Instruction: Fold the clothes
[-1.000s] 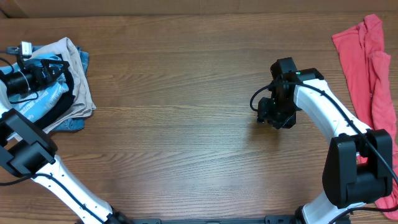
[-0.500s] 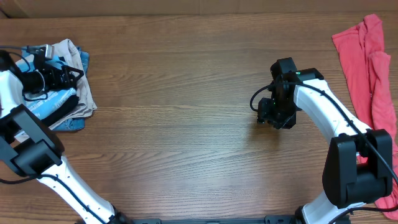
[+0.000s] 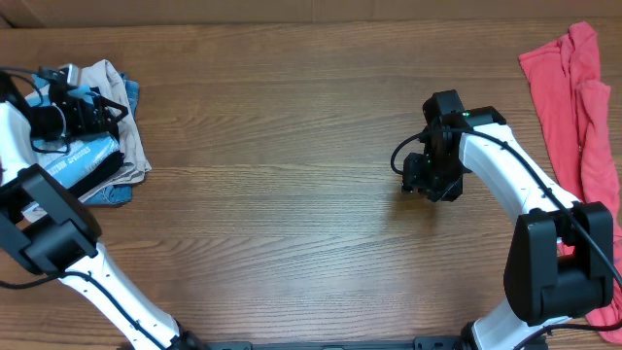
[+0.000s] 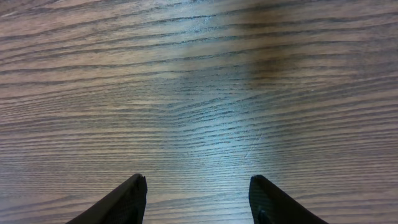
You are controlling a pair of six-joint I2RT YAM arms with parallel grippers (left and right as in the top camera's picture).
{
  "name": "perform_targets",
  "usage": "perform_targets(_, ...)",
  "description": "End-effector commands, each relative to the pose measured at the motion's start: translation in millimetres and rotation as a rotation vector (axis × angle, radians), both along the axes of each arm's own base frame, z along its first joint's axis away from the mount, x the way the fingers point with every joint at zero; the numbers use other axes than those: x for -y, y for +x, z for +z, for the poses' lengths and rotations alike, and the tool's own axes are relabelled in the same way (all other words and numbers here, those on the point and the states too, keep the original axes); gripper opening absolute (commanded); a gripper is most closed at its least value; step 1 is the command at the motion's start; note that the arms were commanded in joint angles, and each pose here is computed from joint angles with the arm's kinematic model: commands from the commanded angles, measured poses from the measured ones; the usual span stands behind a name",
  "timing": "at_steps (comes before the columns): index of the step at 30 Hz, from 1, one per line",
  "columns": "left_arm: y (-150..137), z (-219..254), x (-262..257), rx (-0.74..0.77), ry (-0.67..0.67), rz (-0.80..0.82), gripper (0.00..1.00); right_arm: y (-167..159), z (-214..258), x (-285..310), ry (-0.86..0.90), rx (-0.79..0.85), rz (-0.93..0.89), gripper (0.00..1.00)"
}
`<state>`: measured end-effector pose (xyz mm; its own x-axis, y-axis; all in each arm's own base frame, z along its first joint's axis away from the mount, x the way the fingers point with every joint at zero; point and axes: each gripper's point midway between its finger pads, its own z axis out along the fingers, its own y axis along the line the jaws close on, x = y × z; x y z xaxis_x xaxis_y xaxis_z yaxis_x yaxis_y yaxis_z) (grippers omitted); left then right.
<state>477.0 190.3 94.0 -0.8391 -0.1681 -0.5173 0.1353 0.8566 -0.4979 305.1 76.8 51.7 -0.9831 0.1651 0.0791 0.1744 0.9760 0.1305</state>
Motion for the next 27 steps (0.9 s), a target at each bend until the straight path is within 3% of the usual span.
perform_targets(1,5.2,82.0,-0.6,0.175,-0.018,-0.011,1.00,0.5,-0.8,2.1,-0.007,0.002,-0.001,0.57)
perform_targets(4,1.0,131.9,5.6,0.199,-0.058,0.055,1.00,1.3,-0.9,1.9,-0.006,0.006,-0.001,0.57)
perform_targets(8,-21.9,154.1,21.9,0.080,-0.170,0.153,1.00,1.7,-1.0,2.5,-0.009,0.008,0.003,0.57)
perform_targets(13,-60.2,125.3,38.8,-0.187,-0.249,0.213,1.00,1.8,-1.3,5.1,-0.024,0.010,0.008,0.57)
perform_targets(17,-78.5,97.5,37.2,-0.304,-0.318,0.264,1.00,1.7,-1.3,5.1,-0.023,0.009,0.007,0.57)
perform_targets(22,-100.0,57.6,15.0,-0.350,-0.374,0.332,1.00,0.8,-1.2,5.4,-0.024,0.005,0.006,0.57)
perform_targets(27,-102.1,5.5,-8.3,-0.282,-0.340,0.374,1.00,0.9,-1.2,5.2,-0.024,0.006,0.006,0.57)
